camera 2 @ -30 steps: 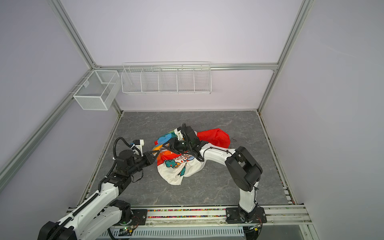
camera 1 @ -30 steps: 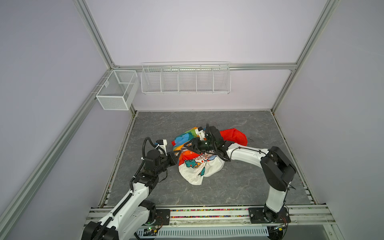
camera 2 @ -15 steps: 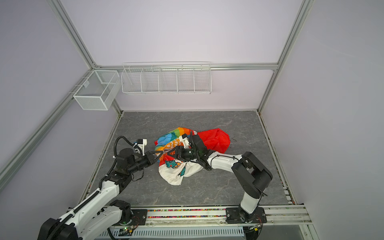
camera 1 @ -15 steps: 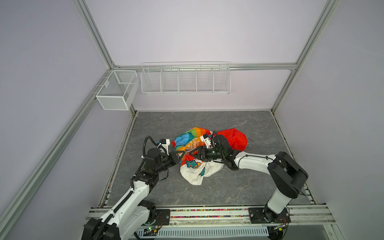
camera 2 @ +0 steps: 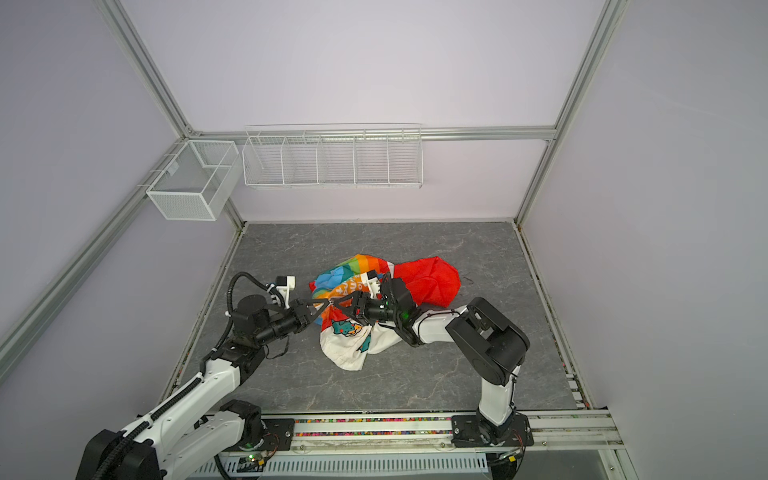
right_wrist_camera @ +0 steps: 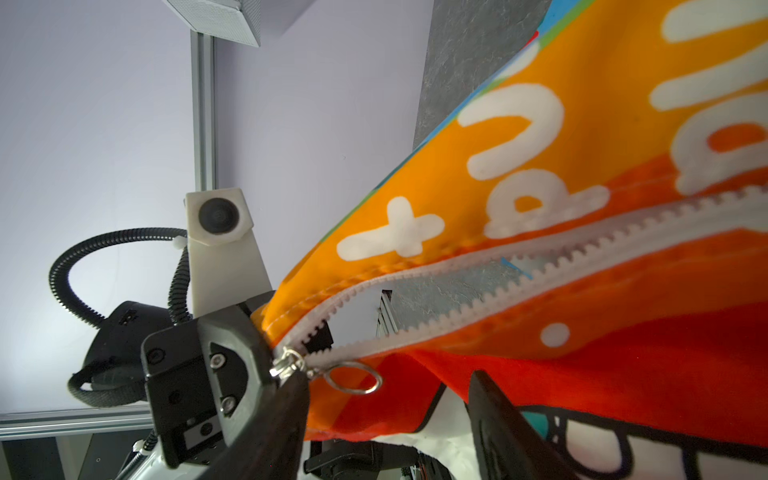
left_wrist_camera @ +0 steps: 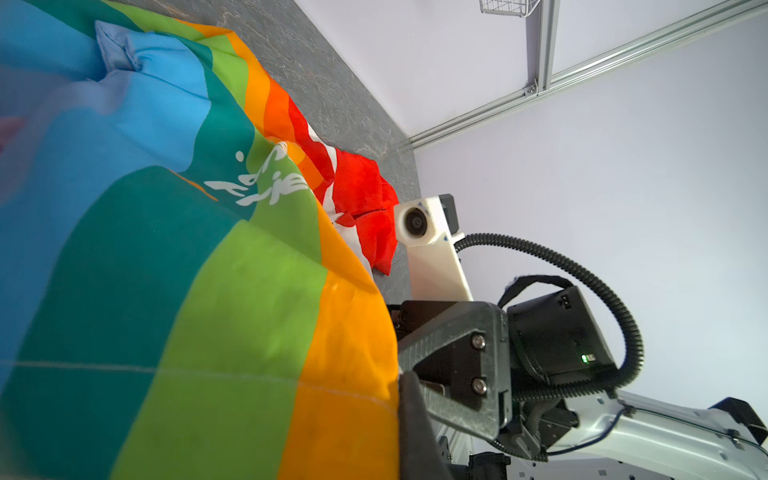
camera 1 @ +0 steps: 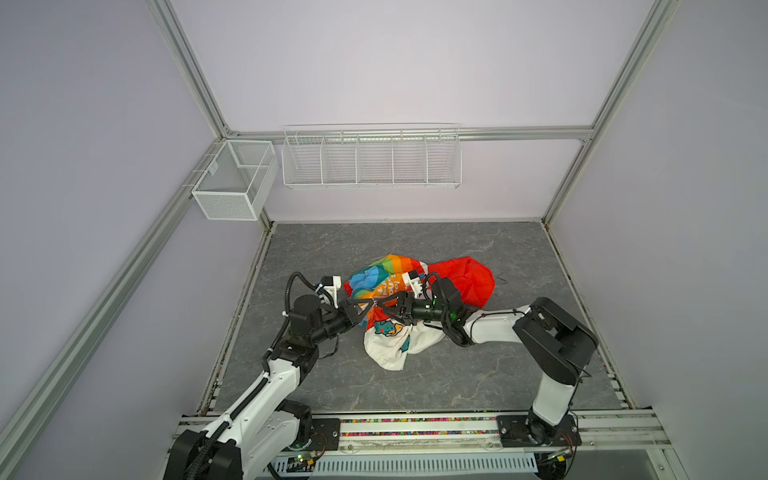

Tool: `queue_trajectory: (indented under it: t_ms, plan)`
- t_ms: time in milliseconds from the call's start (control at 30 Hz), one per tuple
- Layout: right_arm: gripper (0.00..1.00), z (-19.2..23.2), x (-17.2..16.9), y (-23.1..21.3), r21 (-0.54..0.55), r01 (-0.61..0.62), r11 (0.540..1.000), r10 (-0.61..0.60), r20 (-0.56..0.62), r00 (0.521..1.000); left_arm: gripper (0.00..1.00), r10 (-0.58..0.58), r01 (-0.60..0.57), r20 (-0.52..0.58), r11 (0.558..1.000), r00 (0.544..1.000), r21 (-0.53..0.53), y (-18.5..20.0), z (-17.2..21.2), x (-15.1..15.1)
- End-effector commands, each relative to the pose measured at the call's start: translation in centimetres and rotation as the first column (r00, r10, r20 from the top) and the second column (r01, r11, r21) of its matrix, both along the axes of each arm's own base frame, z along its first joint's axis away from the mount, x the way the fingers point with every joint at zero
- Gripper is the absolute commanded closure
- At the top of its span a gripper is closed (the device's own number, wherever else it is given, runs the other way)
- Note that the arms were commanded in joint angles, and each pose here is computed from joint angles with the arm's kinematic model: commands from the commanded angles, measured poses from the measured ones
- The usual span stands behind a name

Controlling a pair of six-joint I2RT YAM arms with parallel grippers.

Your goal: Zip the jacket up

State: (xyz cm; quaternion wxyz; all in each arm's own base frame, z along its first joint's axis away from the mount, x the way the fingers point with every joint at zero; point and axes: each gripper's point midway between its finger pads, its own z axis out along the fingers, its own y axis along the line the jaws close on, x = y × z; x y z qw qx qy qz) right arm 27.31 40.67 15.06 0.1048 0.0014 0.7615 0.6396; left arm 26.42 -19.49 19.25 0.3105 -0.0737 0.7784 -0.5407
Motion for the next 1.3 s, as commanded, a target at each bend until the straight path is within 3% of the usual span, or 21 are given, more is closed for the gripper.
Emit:
queue_trajectory:
  t_ms: [0,367,1267]
  plan:
    - [0.35,1.3,0.1,0.1,0.069,0.009,0.998,-0.009,-0.005,1.0,1.0,-0.006,0.008,0.054,0.999,0.999,-0.041,-0.2,2.2,0.3]
    - [0.35,2.2,0.4,0.8,0.214,0.025,0.977,-0.008,-0.078,0.997,1.0,-0.009,0.011,0.041,0.999,0.999,-0.04,-0.2,1.6,0.3]
    - [0.56,5.2,-0.3,0.5,0.278,0.01,0.96,0.003,-0.048,0.999,1.0,0.003,-0.002,0.042,0.999,0.999,-0.035,0.2,1.4,0.3]
